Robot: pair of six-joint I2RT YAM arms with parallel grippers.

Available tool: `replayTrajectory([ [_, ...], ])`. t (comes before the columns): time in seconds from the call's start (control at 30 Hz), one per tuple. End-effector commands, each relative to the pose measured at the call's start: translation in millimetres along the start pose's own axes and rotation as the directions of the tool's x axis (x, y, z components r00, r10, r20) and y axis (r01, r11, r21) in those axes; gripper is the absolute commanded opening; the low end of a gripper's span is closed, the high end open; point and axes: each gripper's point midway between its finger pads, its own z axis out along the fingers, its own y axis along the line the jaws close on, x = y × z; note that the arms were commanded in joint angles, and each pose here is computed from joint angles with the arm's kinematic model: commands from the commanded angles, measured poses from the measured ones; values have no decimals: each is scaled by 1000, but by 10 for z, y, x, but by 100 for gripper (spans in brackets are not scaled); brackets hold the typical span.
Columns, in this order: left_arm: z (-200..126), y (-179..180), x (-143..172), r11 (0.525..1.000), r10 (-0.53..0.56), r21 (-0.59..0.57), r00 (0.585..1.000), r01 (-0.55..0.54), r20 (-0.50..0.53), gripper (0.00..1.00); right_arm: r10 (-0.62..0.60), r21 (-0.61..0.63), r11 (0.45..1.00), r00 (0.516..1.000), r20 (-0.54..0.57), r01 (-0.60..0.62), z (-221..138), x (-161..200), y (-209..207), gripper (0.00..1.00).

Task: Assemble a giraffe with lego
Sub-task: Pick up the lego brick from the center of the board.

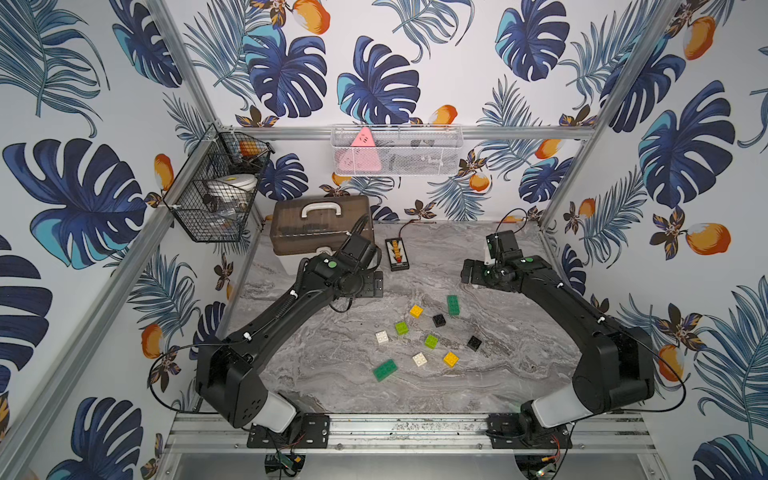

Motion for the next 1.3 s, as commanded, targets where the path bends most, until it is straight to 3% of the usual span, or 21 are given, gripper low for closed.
replayTrajectory([
  [0.0,18,96,409,996,-82,-51,987,75,-138,99,-57,-31,998,993,-104,54,-161,304,153,100],
  [0.2,197,25,661,994,-104,17,979,109,-178,99,-102,-53,994,976,-194,94,-565,835,235,100],
  [0.37,330,-64,826,994,-51,82,975,70,-218,99,-55,-5,998,967,-250,55,-524,1163,135,100],
  [0.87,547,-160,994,991,14,132,957,25,-289,99,-187,-47,982,898,-399,183,316,1316,636,98],
  [1.27,540,-74,1017,995,-20,88,958,47,-287,99,-267,-84,962,846,-461,258,705,1435,705,86],
])
